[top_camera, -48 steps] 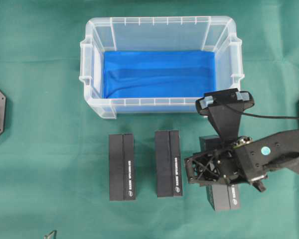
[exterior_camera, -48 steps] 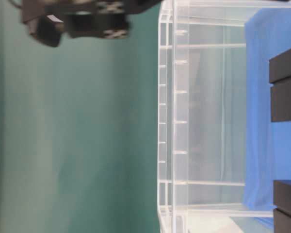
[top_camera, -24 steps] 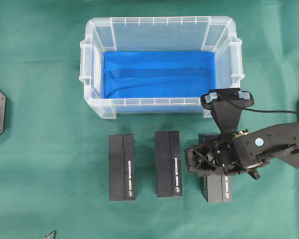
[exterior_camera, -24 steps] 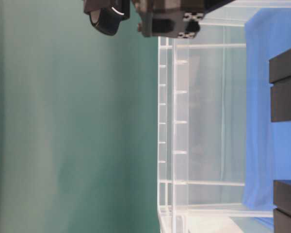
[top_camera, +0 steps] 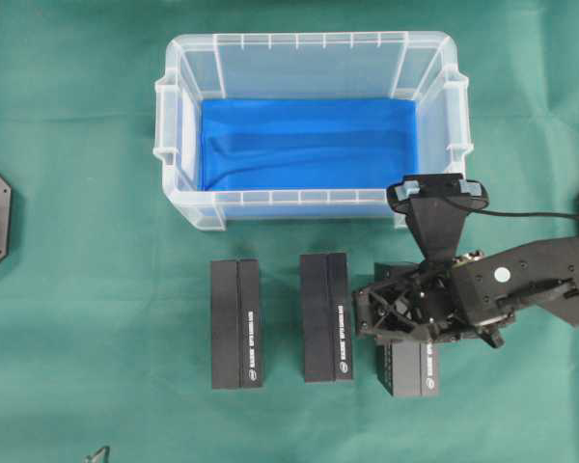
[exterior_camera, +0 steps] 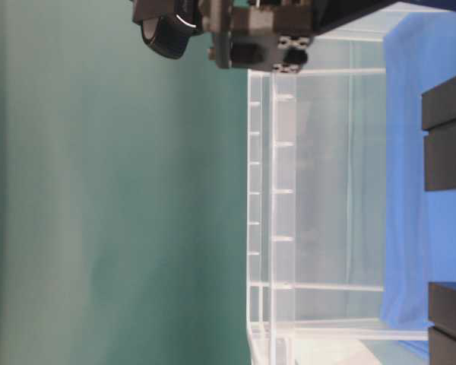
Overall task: Take the box out of the case with the right arm.
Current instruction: 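Lower the box onto the table and open the right gripper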
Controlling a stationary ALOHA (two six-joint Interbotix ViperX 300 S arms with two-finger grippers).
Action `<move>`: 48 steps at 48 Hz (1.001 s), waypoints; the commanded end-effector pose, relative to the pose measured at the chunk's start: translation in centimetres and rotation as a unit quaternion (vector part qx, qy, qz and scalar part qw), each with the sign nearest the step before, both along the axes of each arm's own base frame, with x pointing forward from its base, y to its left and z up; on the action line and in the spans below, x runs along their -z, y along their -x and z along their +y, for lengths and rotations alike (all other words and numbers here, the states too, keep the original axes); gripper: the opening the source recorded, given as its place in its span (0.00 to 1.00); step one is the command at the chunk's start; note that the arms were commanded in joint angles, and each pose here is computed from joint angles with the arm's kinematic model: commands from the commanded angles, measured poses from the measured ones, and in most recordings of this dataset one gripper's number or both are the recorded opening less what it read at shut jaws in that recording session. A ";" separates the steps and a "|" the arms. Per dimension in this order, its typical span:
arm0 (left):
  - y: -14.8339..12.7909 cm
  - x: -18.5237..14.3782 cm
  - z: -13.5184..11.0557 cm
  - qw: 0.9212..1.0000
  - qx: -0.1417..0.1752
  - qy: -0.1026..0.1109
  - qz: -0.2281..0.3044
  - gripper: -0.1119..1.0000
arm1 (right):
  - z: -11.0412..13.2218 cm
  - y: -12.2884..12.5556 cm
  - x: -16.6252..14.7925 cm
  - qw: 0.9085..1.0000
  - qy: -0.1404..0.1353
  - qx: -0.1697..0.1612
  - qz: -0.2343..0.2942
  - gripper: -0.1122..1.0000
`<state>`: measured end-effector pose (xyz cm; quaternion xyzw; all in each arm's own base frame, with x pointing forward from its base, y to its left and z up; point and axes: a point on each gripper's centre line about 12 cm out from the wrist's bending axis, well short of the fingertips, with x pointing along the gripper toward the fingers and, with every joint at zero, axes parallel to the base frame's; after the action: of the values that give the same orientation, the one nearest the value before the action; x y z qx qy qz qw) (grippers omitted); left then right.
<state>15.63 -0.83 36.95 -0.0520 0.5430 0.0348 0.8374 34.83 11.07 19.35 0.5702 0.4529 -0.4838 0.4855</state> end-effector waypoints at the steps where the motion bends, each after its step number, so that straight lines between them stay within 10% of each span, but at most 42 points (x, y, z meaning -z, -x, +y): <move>1: -0.1 -0.3 0.1 1.000 -0.002 -0.001 -0.006 0.10 | 0.1 -0.2 -1.0 1.000 -0.006 0.001 -0.015 0.68; 14: -0.1 -0.3 0.1 1.000 -0.002 -0.001 -0.006 0.10 | 0.0 0.0 -1.4 1.000 -0.003 0.003 -0.004 0.69; 22: -0.2 -0.3 0.1 1.000 -0.002 -0.002 -0.006 0.10 | 0.0 0.2 -1.7 1.000 0.002 0.000 0.011 0.94; 48: -0.2 -0.3 0.1 1.000 -0.002 -0.002 -0.006 0.10 | 0.1 -0.1 -3.2 1.000 -0.003 0.000 -0.003 0.89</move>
<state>15.63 -0.81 36.95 -0.0516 0.5429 0.0354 0.8374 34.66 11.04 20.40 0.5545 0.4618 -0.5002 0.4786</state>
